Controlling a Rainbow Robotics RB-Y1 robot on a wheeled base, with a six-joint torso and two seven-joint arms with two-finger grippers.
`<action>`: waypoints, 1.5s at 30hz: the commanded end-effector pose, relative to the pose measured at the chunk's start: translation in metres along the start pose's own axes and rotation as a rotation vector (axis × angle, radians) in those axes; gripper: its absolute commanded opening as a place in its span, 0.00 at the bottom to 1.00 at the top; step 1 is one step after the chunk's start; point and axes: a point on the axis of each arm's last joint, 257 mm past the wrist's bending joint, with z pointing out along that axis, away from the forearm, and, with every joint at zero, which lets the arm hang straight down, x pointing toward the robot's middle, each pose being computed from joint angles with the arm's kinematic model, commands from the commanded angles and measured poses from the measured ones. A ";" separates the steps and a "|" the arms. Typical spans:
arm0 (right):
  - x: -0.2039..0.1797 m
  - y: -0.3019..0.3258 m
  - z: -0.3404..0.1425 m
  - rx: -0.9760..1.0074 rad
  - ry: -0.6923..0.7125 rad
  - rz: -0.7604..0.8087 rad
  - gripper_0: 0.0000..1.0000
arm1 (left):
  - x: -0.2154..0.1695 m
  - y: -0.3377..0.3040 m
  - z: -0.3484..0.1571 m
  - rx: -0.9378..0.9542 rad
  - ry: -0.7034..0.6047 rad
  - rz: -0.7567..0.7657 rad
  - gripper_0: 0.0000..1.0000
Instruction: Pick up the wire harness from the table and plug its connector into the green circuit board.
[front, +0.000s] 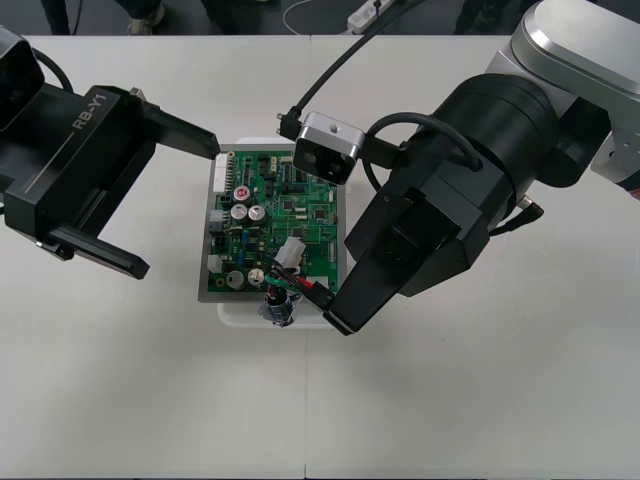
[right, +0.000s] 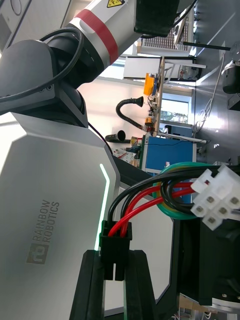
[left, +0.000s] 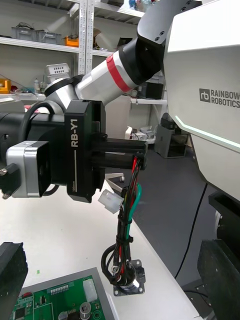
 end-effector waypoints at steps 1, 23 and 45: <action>0.009 0.001 0.000 0.026 0.022 0.021 0.00 | 0.005 -0.028 0.009 0.092 0.029 0.017 1.00; 0.010 0.000 0.002 0.015 0.020 0.026 0.00 | 0.000 -0.047 0.042 0.191 0.029 0.053 1.00; 0.012 0.001 0.004 0.013 0.030 0.017 0.00 | -0.008 -0.057 0.067 0.262 0.002 0.052 1.00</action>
